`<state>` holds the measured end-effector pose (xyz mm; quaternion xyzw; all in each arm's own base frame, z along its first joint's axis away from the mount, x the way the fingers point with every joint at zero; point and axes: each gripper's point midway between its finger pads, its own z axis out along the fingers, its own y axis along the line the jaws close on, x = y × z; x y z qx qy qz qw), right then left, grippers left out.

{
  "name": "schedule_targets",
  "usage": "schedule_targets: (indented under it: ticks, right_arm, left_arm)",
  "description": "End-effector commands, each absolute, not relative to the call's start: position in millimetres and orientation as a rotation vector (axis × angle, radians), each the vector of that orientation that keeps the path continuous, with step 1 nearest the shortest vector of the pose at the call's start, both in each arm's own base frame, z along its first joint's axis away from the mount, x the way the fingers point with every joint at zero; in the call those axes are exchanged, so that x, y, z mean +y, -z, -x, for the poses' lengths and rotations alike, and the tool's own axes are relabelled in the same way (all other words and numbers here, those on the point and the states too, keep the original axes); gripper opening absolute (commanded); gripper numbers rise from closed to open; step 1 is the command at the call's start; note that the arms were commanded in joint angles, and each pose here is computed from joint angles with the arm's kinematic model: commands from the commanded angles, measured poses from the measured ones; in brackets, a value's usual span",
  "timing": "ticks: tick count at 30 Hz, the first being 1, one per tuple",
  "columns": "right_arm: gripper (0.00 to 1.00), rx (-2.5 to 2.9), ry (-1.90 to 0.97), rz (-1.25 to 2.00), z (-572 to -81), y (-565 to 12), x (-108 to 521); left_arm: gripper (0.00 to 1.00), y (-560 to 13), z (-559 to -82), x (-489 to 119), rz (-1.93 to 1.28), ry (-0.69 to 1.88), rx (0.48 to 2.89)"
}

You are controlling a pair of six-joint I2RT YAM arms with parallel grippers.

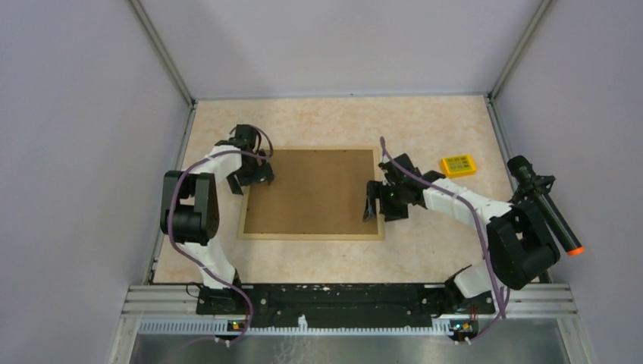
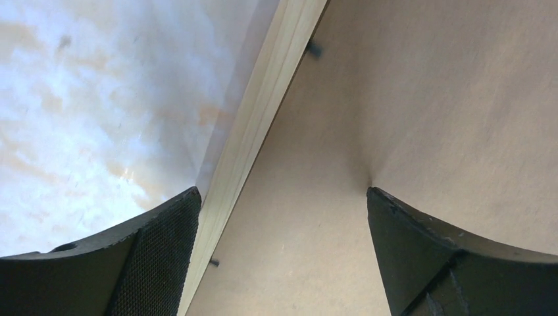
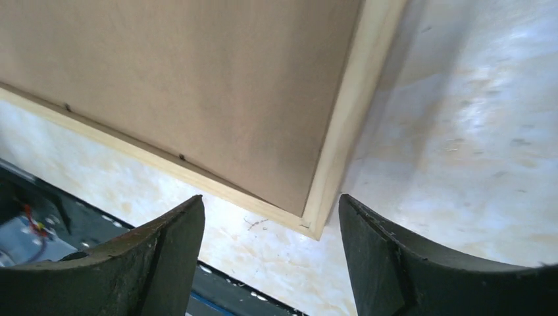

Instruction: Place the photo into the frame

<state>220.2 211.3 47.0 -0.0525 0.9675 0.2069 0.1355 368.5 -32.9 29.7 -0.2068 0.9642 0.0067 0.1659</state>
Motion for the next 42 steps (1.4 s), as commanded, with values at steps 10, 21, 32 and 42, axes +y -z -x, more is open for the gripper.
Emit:
schedule_targets:
  ticks: [10,21,32,42]
  right_arm:
    - [0.41,2.699,-0.802,0.040,-278.1,-71.9,188.5]
    - [0.31,2.774,-0.788,0.061,-276.3,-27.3,195.5]
    - [0.31,2.816,-0.643,-0.017,-267.5,-14.2,176.1]
    - [0.34,2.766,-0.591,-0.044,-286.2,-43.7,164.8]
  left_arm:
    - [0.74,-143.6,-324.1,-229.8,-0.088,1.056,2.369]
    - [0.39,-126.0,-278.3,-384.8,-0.395,1.724,2.337]
    - [0.19,-14.3,-268.4,-374.0,-0.296,1.427,2.661]
    - [0.13,73.2,-240.6,-296.8,-0.097,0.968,2.973]
